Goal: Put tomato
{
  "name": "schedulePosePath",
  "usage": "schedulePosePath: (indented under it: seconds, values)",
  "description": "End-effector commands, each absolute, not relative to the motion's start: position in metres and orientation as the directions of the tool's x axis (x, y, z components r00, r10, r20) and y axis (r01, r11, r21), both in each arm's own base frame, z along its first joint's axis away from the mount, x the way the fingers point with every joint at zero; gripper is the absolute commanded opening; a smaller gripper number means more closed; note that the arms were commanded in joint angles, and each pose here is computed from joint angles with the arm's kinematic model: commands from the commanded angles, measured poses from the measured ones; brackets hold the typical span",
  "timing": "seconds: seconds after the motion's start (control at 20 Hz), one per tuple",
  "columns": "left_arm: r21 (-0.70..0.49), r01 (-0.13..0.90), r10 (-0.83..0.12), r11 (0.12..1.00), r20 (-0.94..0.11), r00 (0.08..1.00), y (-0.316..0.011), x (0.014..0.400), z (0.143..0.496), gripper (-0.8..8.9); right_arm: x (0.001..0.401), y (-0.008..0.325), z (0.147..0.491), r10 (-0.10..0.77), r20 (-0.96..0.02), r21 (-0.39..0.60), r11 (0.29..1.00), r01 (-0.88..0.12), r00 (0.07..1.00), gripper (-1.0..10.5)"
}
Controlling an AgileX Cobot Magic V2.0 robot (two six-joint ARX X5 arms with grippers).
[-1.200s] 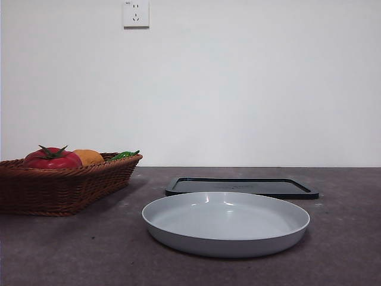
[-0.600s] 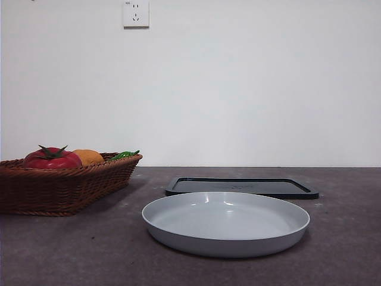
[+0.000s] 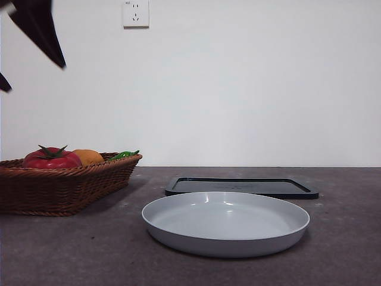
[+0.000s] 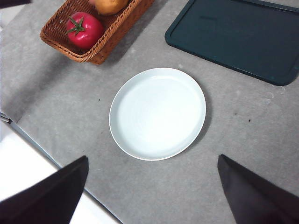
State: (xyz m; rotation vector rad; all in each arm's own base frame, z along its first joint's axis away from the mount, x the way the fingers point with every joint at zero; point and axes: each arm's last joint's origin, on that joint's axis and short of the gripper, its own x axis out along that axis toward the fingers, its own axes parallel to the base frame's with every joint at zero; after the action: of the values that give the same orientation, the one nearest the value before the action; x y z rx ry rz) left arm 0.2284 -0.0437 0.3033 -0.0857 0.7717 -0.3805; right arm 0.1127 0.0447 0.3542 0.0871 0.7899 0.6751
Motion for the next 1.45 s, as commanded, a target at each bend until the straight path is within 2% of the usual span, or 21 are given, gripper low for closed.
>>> schedulePosePath:
  seconds: [0.05, 0.55, 1.1, 1.2, 1.35, 1.45]
  values:
    - [-0.174, 0.339, -0.364, 0.925, -0.666, 0.651, -0.05, 0.247, 0.297, 5.62, 0.114, 0.046, 0.36, 0.597, -0.613, 0.303, 0.783, -0.544, 0.518, 4.4]
    - [-0.062, 0.355, -0.273, 0.933, -0.763, 0.586, -0.07, 0.288, 0.247, 5.62, 0.113, 0.046, 0.36, 0.597, -0.613, 0.307, 0.783, -0.541, 0.517, 4.4]
    - [-0.066, 0.353, -0.248, 0.933, -0.828, 0.503, -0.076, 0.307, 0.208, 5.57, 0.113, 0.046, 0.36, 0.596, -0.615, 0.307, 0.784, -0.54, 0.516, 4.4]
    - [-0.065, 0.352, -0.246, 0.934, -0.83, 0.5, -0.077, 0.307, 0.208, 5.08, 0.113, 0.046, 0.36, 0.597, -0.615, 0.308, 0.784, -0.54, 0.516, 4.4]
    - [-0.068, 0.348, -0.238, 0.935, -0.847, 0.476, -0.076, 0.304, 0.207, 3.69, 0.113, 0.046, 0.36, 0.597, -0.614, 0.307, 0.784, -0.54, 0.516, 4.4]
    - [-0.069, 0.347, -0.237, 0.935, -0.85, 0.47, -0.076, 0.304, 0.206, 3.65, 0.113, 0.046, 0.36, 0.597, -0.614, 0.307, 0.784, -0.54, 0.517, 4.4]
